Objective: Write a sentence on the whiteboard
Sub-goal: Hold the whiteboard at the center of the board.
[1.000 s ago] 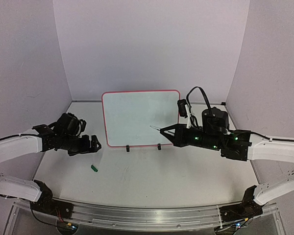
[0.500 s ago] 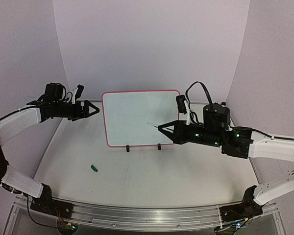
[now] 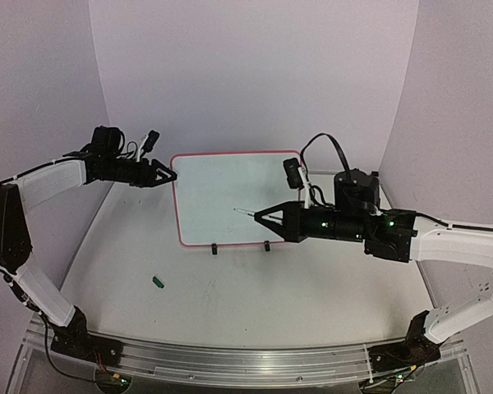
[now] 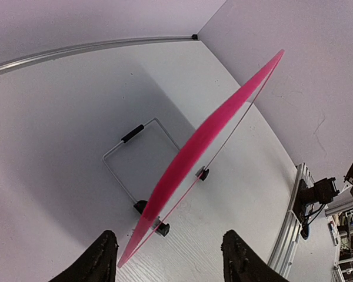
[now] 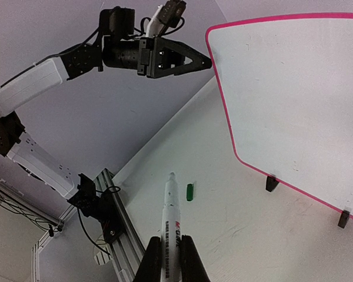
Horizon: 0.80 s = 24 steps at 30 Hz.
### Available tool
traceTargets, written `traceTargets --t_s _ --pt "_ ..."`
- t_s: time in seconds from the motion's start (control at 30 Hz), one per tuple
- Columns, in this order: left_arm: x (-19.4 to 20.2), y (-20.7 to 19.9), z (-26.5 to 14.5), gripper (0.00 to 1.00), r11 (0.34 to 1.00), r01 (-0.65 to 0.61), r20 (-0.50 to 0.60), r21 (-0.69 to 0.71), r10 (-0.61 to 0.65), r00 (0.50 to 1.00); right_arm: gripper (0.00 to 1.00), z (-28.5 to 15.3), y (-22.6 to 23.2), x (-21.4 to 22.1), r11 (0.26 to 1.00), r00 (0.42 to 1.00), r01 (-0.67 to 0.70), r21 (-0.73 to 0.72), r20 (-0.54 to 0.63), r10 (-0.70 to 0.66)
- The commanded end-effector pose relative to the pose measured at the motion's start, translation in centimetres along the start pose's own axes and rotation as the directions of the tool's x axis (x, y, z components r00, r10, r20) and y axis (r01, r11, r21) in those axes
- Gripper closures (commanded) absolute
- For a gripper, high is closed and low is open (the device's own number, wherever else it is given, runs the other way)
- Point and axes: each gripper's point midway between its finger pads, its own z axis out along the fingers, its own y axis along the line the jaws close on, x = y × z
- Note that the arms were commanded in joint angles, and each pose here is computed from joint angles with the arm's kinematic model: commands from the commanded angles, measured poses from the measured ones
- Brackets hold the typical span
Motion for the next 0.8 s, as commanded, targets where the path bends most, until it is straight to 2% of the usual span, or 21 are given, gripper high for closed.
traceTargets --t_s 0.0,0.2,0.37,0.6,0.77 --pt "-1.4 -0.4 0.4 0.44 0.996 -0.079 0.024 0.046 0.078 0.997 1.0 0.3 2.1 -1.9 0.997 0.999 0.034 -0.07 0.041 -0.032" --pt "-1.5 0.3 1.2 0.54 0.995 -0.081 0.016 0.051 0.08 0.997 1.0 1.5 1.9 -1.8 0.997 0.999 0.04 -0.073 0.028 -0.038" --pt "-1.1 -0.2 1.5 0.67 0.991 -0.095 0.005 0.096 0.095 0.995 1.0 2.4 2.1 -1.7 0.995 0.999 0.041 -0.089 0.016 -0.04" --pt "0.0 -1.2 1.2 0.74 0.989 -0.038 0.003 0.144 0.038 0.999 1.0 2.4 1.9 -1.4 0.996 0.999 0.04 -0.086 0.011 -0.039" --pt "0.8 -2.2 0.9 0.75 0.987 -0.009 -0.006 0.162 0.01 1.0 1.0 2.4 1.6 -1.2 0.996 0.999 0.035 -0.077 0.009 -0.034"
